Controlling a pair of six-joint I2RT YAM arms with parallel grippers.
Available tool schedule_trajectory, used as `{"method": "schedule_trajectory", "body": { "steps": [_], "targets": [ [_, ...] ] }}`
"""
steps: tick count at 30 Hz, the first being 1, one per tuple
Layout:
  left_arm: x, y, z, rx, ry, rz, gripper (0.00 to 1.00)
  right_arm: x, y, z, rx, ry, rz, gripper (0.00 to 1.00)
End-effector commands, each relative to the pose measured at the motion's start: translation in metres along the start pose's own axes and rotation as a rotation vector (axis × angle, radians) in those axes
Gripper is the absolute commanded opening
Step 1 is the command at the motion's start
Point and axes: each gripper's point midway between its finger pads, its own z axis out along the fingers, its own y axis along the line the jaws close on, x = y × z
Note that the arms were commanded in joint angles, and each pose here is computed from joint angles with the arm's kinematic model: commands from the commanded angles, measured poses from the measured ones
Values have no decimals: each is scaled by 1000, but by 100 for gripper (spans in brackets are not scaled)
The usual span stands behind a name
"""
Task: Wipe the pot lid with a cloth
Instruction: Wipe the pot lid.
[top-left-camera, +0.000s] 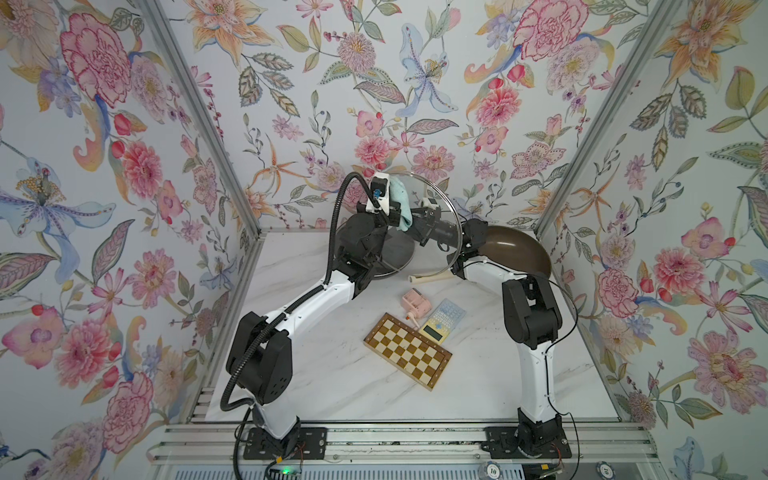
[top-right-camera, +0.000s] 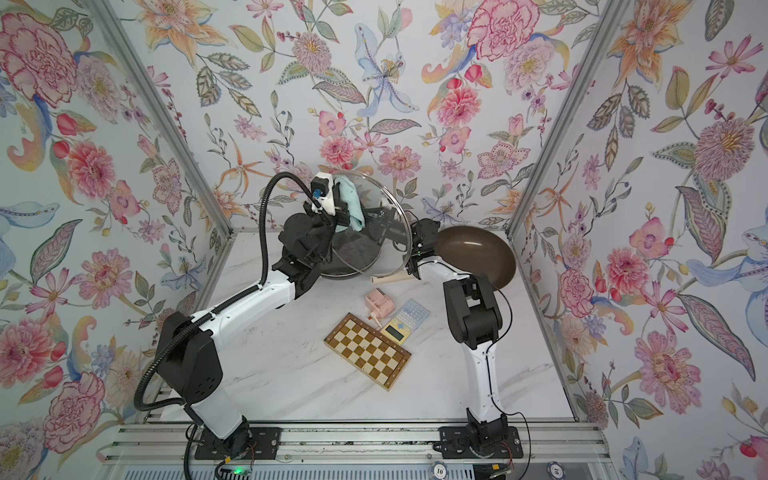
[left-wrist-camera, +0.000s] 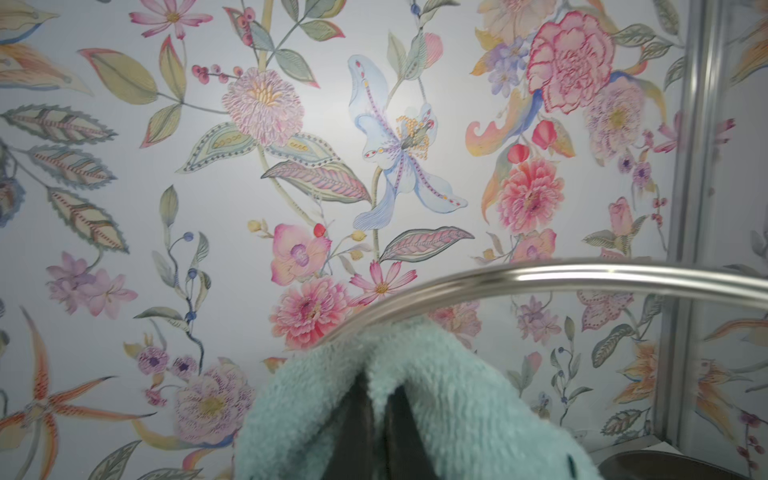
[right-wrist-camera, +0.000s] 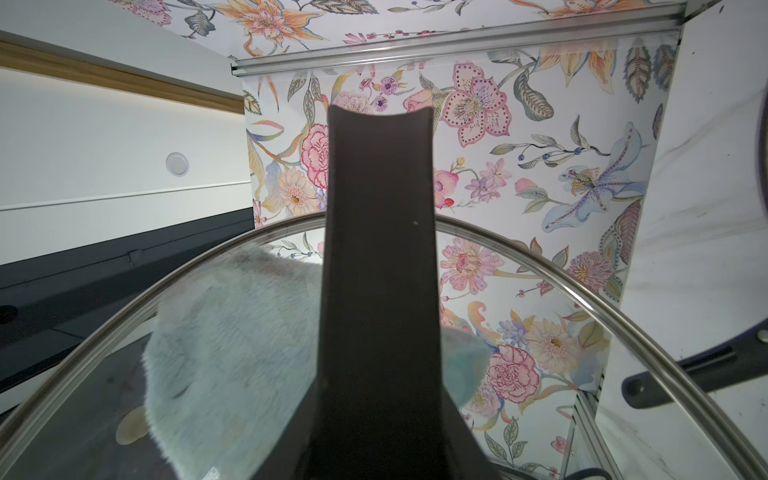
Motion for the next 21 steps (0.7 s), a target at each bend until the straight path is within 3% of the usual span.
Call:
{"method": "schedule_trajectory", "body": {
  "steps": [1,6,12,16,21],
  "targets": [
    [41,52,-10,-198,100,24,0,54,97,4,-176,117,-307,0],
    [97,38,-28,-135,241,-24,0,47,110,6,-209,94,-327,0],
    [109,-67,-54,125,334,73,0,25,119,10,-228,52,-354,0],
    [86,-140,-78,345,276,94,0,8,116,11,-220,33,-344,0],
    [18,-172,-79,536,137,-26,0,-1,100,12,-190,30,-311,0]
  ]
}}
